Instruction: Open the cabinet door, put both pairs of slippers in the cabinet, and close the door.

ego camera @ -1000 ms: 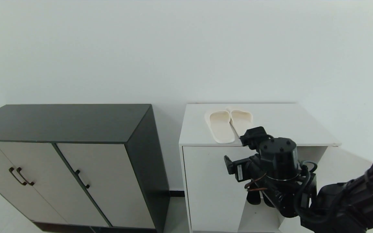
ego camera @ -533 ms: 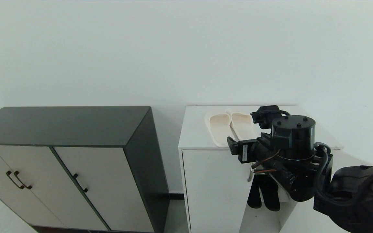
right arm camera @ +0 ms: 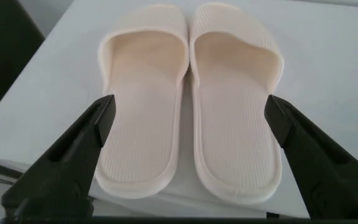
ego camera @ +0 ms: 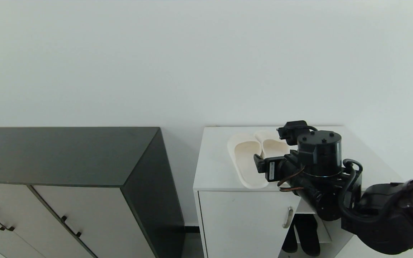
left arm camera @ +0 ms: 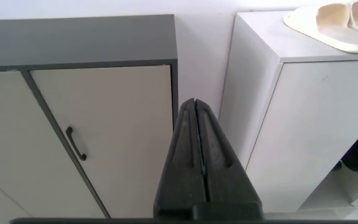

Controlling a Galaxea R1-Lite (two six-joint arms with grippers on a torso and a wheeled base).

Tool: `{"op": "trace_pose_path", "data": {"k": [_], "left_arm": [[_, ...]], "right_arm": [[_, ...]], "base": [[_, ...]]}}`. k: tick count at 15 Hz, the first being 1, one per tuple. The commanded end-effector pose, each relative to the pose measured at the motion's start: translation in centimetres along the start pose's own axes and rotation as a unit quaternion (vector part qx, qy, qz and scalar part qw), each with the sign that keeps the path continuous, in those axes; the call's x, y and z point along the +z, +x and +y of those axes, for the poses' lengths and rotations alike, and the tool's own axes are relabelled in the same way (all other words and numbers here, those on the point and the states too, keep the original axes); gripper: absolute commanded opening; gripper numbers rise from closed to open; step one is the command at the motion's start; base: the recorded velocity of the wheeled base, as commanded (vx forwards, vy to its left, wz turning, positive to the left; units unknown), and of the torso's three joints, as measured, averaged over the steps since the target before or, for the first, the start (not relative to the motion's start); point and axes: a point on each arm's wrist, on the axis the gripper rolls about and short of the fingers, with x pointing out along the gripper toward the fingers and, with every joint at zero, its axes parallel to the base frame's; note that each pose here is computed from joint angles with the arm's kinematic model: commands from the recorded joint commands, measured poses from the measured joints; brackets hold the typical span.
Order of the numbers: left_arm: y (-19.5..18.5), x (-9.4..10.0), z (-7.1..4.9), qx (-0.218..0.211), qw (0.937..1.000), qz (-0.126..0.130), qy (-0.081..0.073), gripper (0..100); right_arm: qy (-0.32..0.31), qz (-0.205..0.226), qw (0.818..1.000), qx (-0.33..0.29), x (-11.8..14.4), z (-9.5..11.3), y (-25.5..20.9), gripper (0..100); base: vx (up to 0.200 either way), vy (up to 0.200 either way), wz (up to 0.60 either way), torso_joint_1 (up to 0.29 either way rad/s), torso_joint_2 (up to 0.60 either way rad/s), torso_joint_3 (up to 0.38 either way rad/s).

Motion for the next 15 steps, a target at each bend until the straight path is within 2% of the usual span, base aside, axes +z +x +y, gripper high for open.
{"op": "trace_pose_path", "data": {"k": [1,3,6,11,15], "left_arm": [[0.0,0.0,0.0,-0.001,1.0,0.0,0.0,0],[0.0,0.0,0.0,0.0,1.0,0.0,-0.001,0],[0.0,0.0,0.0,0.0,1.0,0.0,-0.001,0],[0.0,0.0,0.0,0.0,1.0,0.0,-0.001,0],[0.0,0.0,0.0,0.0,1.0,0.0,-0.001,0]], "right_arm": [[-0.009,0.016,1.0,0.003,-1.5,0.5,0.8,100],[-0.004,0.019,1.0,0.013,-3.0,1.0,2.1,100],[0.002,0.017,1.0,0.018,-3.7,0.9,5.1,100],[0.01,0.013,1.0,-0.009,-2.9,0.1,9.5,100],[0.015,0.006,1.0,-0.011,-1.8,0.6,11.8,100]], "base": [[0.0,0.0,0.0,0.0,0.0,0.0],[0.0,0.0,0.0,0.0,0.0,0.0],[0.0,0.0,0.0,0.0,0.0,0.0],[0.0,0.0,0.0,0.0,0.0,0.0],[0.0,0.0,0.0,0.0,0.0,0.0]]}}
